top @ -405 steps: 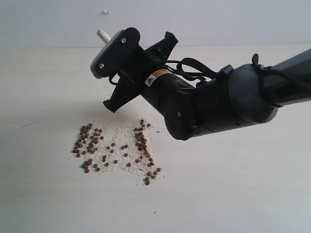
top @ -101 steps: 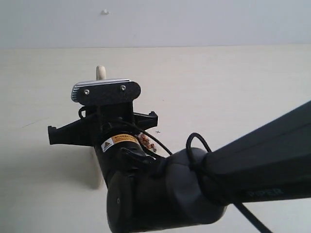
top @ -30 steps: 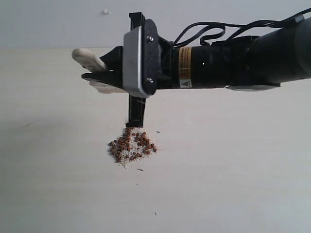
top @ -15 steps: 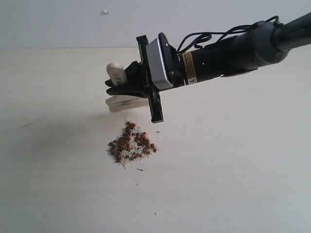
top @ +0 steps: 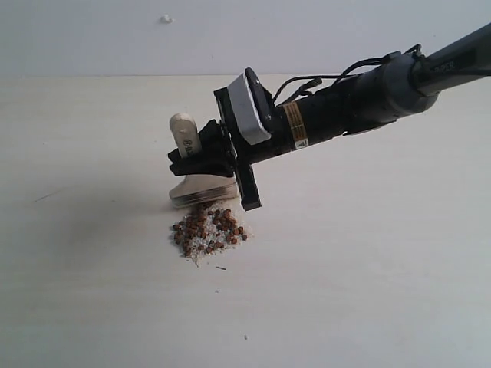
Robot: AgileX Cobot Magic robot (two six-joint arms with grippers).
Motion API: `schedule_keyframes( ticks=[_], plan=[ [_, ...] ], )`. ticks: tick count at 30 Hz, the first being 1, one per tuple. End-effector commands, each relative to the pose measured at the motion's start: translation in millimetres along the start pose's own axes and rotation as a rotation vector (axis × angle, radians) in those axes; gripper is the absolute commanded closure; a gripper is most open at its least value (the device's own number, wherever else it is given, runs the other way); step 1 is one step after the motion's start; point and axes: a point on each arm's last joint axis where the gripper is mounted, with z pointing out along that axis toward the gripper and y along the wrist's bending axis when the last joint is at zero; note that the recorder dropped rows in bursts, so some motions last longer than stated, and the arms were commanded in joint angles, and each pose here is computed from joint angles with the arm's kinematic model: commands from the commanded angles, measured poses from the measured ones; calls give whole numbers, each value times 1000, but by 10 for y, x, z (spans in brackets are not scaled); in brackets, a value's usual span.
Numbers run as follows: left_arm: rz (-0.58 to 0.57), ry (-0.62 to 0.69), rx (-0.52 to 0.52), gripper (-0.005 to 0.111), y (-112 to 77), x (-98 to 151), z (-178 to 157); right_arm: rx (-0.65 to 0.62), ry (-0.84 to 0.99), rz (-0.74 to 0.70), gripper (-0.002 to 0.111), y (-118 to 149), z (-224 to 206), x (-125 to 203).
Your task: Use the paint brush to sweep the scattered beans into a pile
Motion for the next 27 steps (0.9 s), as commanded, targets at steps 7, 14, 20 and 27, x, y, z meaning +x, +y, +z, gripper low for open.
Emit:
schedule_keyframes(
  ticks=[7,14,20,27],
  plan=[
    [1,-3,4,107,-3,5,-5,17,-26,19,108,-72,-107,-313],
    [1,-3,4,107,-3,5,-5,79,-72,-24,108,-144,-193,-615],
    [1,-3,4,107,-3,5,-5,304,-30,173,108,-345,-326,-828],
    [1,-3,4,107,-3,5,-5,889,192,771,108,-596,-764,-791]
  ],
)
